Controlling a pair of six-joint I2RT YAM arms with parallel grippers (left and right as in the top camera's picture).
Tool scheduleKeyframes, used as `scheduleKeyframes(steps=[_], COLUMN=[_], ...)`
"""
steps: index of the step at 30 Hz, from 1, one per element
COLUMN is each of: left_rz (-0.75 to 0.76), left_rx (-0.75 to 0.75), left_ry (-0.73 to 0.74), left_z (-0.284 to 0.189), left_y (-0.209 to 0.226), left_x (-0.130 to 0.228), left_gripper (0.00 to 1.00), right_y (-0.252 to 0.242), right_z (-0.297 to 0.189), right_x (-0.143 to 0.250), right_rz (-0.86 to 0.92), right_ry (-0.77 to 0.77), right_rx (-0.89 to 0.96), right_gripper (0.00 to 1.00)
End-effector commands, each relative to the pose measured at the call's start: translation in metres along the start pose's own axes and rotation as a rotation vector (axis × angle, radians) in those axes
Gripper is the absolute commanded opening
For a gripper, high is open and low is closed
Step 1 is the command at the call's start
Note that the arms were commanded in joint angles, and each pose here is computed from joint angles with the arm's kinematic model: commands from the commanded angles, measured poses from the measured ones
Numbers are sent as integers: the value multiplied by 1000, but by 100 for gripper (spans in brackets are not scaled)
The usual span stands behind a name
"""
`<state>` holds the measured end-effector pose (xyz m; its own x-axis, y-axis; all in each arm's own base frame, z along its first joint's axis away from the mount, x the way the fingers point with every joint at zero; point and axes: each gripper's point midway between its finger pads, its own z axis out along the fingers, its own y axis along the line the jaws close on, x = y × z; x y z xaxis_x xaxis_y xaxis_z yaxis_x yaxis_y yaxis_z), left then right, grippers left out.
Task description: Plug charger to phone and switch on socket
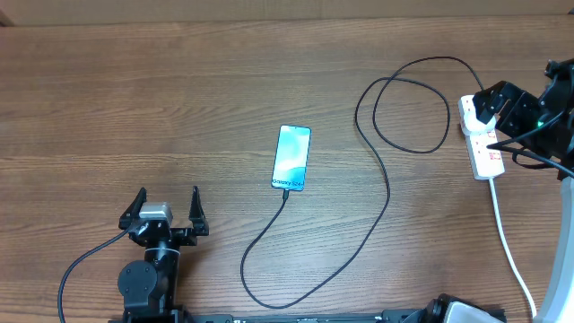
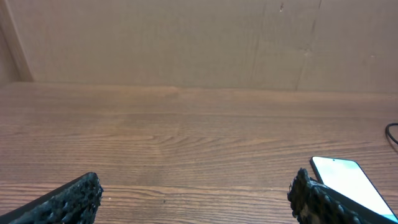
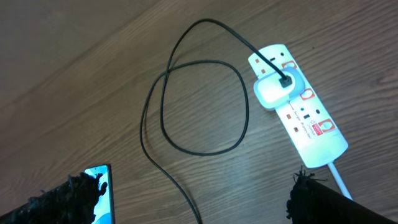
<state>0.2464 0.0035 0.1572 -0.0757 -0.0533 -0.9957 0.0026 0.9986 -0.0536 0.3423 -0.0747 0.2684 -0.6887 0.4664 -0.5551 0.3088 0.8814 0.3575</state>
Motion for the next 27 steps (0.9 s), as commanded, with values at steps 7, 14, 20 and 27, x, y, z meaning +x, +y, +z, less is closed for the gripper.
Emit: scheduleKeyframes(steps=[7, 14, 20, 27], left_rz=[19, 19, 19, 19], left_rx=[-4, -4, -4, -4], left_ry=[-5, -5, -5, -5], left_z=[0, 0, 0, 0], left_y=[1, 1, 1, 1], left_x=[0, 0, 0, 0], left_gripper=[100, 100, 100, 100], right_y=[14, 52, 78, 85], right_z=[2, 14, 27, 17], right_x=[-8, 19, 57, 97], right_rz=[-56, -194, -310, -403], right_ry=[-102, -218, -362, -611], right_rx=[-46, -168, -302, -437], right_gripper=[100, 100, 100, 100])
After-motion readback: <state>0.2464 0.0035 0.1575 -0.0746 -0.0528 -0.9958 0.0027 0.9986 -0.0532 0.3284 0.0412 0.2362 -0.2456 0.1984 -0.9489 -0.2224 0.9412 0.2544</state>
